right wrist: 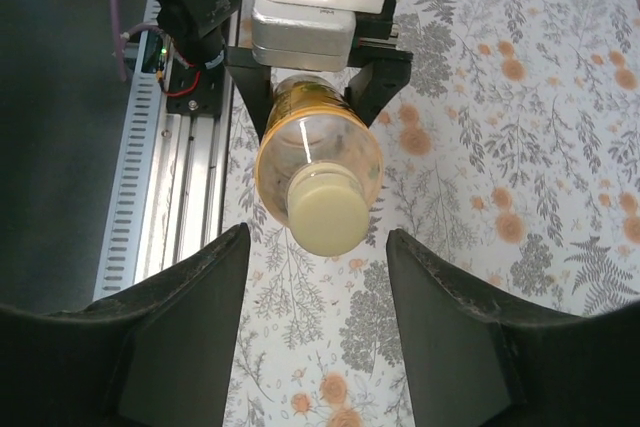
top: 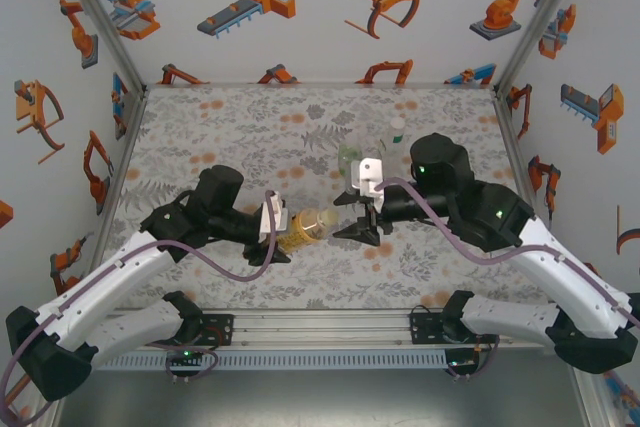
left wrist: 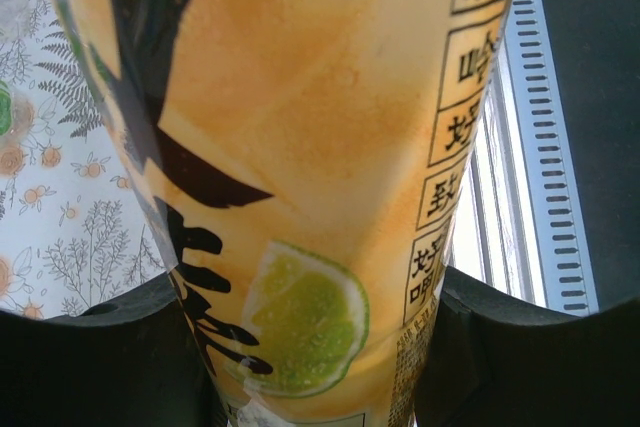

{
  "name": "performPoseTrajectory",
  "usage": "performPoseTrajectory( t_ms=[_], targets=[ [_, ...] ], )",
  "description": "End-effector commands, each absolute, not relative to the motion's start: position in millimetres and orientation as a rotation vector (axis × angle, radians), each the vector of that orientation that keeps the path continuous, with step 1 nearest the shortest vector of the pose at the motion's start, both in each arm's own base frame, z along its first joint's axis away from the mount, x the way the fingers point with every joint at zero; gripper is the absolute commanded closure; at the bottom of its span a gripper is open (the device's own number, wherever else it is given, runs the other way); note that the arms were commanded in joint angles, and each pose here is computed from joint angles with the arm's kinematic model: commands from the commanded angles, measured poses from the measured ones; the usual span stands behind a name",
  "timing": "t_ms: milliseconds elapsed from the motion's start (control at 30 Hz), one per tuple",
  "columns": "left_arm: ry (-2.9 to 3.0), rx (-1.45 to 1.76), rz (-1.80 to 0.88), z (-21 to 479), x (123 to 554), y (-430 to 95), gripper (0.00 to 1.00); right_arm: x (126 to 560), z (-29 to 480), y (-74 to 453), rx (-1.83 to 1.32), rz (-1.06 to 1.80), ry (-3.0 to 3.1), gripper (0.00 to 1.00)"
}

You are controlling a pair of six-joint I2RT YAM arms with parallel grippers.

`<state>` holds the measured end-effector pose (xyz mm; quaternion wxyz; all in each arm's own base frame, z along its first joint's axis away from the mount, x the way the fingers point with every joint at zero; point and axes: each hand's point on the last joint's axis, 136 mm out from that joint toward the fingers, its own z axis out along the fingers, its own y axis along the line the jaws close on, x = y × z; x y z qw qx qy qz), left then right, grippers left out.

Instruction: Screw on the bottle caps

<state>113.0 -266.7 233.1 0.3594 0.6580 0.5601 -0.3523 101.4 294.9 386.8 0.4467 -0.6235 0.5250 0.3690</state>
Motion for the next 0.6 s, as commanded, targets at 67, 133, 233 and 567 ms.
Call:
performPoseTrajectory(
  t_ms=[67, 133, 233, 567],
  targets=[
    [1.380, 1.717, -0.939, 247.2, 105.9, -269.2, 1.00, 92.1, 404.4, 302.3, -1.568, 0.943, 1.186, 0.48],
    [1.381, 1.719, -0.941, 246.9, 105.3, -269.3, 1.00, 93.4, 403.6, 304.6, -1.568, 0.943, 1.187, 0.49],
    [1.381, 1.718, -0.940, 247.2, 105.4, -269.1, 1.00, 95.4, 403.9, 307.5, -1.563, 0.940, 1.187, 0.51],
    [1.379, 1.717, -0.938, 248.0, 104.9, -268.6, 1.00, 99.3, 401.0, 308.1, -1.556, 0.925, 1.217, 0.67]
  ],
)
